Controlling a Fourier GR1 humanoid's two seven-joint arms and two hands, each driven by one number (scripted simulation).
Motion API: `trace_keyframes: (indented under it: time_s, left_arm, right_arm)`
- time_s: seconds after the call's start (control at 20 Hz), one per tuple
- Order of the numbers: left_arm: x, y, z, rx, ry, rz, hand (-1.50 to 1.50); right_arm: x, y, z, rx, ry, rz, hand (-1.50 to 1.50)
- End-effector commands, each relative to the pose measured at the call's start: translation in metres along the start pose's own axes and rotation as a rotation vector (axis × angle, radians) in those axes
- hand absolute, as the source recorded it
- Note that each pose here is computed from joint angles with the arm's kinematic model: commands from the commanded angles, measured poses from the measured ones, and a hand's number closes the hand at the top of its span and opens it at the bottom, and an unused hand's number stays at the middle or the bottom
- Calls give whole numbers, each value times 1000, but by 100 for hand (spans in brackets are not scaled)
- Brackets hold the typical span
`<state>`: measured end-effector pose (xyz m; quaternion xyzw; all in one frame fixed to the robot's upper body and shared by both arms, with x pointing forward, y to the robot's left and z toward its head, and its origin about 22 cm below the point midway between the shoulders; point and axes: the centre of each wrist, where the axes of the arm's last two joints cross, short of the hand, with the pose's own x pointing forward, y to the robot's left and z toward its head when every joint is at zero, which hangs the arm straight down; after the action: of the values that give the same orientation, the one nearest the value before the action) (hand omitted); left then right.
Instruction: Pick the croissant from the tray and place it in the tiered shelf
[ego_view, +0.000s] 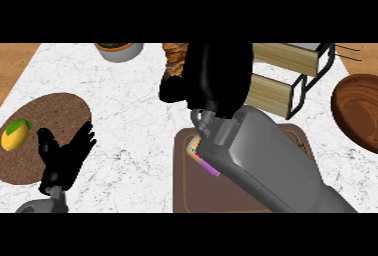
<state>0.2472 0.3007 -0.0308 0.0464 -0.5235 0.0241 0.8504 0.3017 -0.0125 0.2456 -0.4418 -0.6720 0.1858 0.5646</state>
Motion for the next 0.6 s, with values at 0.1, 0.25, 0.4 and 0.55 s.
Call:
trace_keyframes:
  time_s: [0.1, 0.25, 0.4, 0.55]
  left_arm:
    - [2, -1, 1, 3, -1, 5, 0]
    - [-4, -9, 5, 2, 7, 1, 0]
    - [-5, 7, 0, -5, -1, -19, 0]
    - [4, -18, -5, -7, -12, -1, 0]
  right_arm:
    - [26, -59, -31, -69, 204, 14, 150]
    - [4, -78, -57, -92, 220, 5, 150]
    - [18, -89, -71, -126, 232, -13, 150]
    - [1, -104, -96, -148, 251, 20, 150]
